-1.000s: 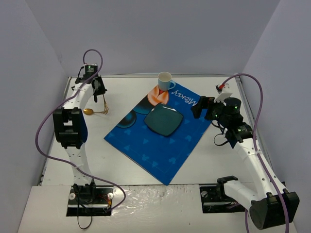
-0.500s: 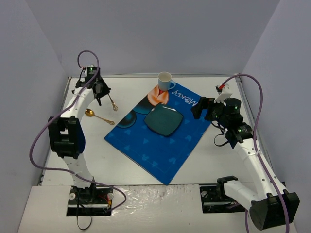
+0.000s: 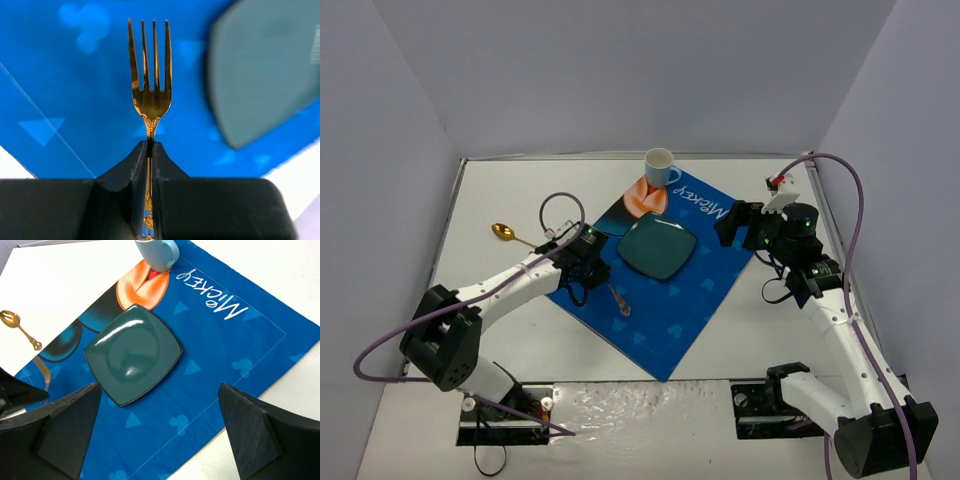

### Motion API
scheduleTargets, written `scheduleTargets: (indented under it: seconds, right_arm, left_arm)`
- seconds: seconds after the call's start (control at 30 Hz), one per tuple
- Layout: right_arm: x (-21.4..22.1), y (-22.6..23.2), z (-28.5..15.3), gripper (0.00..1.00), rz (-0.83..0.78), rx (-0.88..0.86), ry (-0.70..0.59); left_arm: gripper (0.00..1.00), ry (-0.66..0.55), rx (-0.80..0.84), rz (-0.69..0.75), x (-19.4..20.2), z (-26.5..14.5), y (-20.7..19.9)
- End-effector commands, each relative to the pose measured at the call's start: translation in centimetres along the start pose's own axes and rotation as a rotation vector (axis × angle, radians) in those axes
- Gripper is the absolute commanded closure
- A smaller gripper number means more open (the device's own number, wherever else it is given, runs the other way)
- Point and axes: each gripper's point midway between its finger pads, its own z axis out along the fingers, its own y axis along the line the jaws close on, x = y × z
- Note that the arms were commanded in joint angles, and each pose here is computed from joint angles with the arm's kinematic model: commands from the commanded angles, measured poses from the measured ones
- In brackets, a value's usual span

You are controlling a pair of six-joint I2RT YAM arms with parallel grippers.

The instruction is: Set the dinner table for one person

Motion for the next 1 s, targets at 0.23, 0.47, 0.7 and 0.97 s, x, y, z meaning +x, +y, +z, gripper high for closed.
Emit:
scheduleTargets:
  seconds: [0.23, 0.47, 0.7, 0.97]
  right_arm:
    - [-1.4, 0.4, -0.7, 0.0, 0.023, 0.002, -0.045]
    - [-0.9, 0.5, -0.8, 0.0, 0.023, -0.012, -0.033]
    - [-0.1, 0.8, -1.0, 0.0, 0.021, -0.034, -0.019]
    - [0.5, 0.9, -1.0, 0.0, 0.013, -0.045, -0.004]
  left_arm:
    - [1.0, -0.058, -0.008, -0.181, 1.2, 2.6, -1.2]
    - [1.0, -0.072, -0.043, -0.288, 2.8, 3.0, -0.2]
    - [1.0, -0.107, -0.087, -0.319, 2.4, 1.9, 1.5]
    - [1.0, -0.12, -0.11, -0.342, 2.6, 1.9, 2.4]
